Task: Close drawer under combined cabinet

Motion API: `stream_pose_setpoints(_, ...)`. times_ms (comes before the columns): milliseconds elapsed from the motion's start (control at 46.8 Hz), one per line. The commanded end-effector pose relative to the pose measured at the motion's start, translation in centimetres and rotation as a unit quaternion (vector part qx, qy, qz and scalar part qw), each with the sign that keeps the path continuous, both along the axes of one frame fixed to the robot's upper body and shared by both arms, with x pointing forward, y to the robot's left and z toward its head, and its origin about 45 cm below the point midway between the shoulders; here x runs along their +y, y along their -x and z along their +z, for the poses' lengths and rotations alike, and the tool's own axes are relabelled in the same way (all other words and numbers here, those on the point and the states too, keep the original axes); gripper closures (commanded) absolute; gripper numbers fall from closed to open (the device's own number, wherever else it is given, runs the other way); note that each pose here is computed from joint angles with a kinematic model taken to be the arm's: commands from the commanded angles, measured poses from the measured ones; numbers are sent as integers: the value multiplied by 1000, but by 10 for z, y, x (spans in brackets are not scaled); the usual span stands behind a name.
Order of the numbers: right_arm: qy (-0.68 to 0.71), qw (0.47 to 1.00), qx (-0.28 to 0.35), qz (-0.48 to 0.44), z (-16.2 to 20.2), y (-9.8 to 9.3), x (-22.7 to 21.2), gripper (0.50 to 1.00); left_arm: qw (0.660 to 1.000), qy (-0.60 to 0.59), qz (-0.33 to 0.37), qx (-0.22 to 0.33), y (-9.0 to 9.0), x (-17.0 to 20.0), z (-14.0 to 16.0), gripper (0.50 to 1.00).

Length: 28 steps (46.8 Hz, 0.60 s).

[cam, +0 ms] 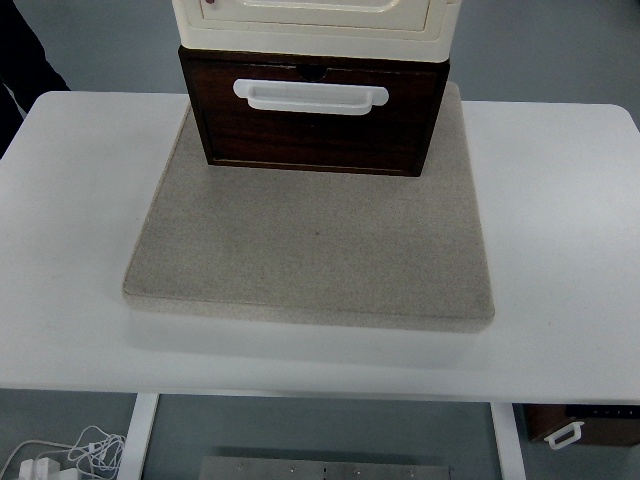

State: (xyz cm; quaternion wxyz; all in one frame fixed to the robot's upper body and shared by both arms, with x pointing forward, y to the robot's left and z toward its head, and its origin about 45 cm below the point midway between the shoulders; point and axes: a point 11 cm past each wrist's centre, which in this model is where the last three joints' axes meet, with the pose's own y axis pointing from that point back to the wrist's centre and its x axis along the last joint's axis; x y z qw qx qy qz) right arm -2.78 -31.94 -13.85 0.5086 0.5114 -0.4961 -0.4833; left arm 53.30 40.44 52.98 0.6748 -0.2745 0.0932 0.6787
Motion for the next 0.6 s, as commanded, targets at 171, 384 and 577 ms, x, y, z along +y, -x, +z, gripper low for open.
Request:
stream_pose_setpoints(171,0,1000,0,1,0,0,0,548,997,43,-6,70,-11,-4,-77,504)
stream_pose_setpoints(384,0,1000,1,1,0,1,0,548,991,80,-17,104,-10,-16,-138,504)
stream_pose_setpoints(577,-5,1000,1,2,0,1,2,548,986,126,-32,106,-5,-20,-173,501)
